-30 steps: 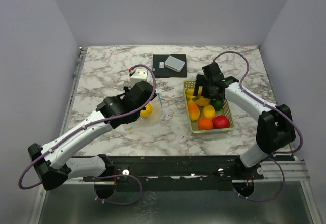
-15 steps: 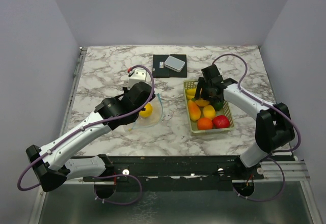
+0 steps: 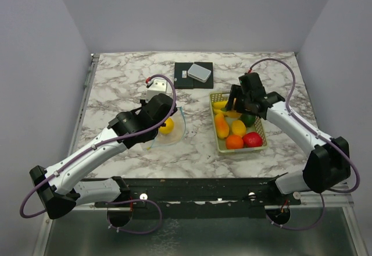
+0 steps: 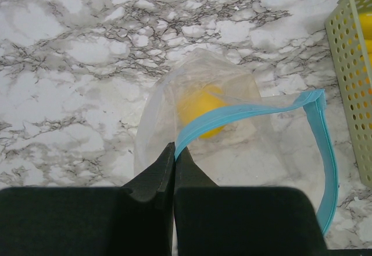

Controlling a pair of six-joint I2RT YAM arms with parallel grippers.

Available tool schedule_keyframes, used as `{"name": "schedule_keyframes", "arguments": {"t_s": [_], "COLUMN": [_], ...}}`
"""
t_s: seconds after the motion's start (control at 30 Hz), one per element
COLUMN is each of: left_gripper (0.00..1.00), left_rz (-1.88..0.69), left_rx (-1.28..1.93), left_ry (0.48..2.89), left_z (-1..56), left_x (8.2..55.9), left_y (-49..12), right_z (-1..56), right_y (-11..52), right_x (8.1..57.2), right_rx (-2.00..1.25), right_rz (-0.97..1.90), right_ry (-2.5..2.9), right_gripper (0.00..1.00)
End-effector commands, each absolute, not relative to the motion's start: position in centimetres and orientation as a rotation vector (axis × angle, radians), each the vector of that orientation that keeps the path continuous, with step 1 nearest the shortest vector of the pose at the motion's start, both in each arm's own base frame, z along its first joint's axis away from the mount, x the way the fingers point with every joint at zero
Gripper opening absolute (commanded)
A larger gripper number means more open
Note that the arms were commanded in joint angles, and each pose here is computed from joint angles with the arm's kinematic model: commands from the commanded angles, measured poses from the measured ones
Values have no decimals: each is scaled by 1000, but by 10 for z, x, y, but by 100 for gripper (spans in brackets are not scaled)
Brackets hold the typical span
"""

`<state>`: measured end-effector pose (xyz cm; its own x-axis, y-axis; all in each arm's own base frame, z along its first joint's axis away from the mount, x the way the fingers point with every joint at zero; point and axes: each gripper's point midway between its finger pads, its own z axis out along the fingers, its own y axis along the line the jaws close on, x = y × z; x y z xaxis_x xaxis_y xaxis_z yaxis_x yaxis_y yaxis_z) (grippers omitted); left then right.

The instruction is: Place the food in the zip-top bag and seal the zipper

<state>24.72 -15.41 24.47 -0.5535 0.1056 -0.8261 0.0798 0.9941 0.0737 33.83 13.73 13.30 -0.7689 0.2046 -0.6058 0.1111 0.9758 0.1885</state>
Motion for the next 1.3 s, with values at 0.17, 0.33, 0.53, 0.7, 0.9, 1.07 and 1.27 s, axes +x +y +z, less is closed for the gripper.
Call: {"name": "schedule_keyframes", "arguments": {"t_s": [0.17,0.33,0.53,0.7,0.9,1.07,1.27], "left_gripper": [0,0,0,0,0,0,0], "left_rz": [-10,-7,-5,-3,-11,-13,-22], "left_rx": [113,119,113,119,121,128,128], "left_ry": [2157,2166,2156,2158,2155,2160,2162], "left_z": [251,248,251,251,253,252,252], "left_x": [249,250,251,251,251,251,250], "left_y": [-160,-163,-163,-163,-163,-165,-166], "right_z": [207,246,281,303,312,308,296], "right_y": [175,206,246,277,307,327,352], "right_x": [313,292,262,241,225,217,211], "right_rx": [-12,-164,-341,-470,-573,-635,-678], "right_rz": [535,704,851,930,980,1008,1043], "right_ry": [2302,2191,2088,2007,1969,1967,1979], "right_gripper": [26,26,26,26,27,27,27]}}
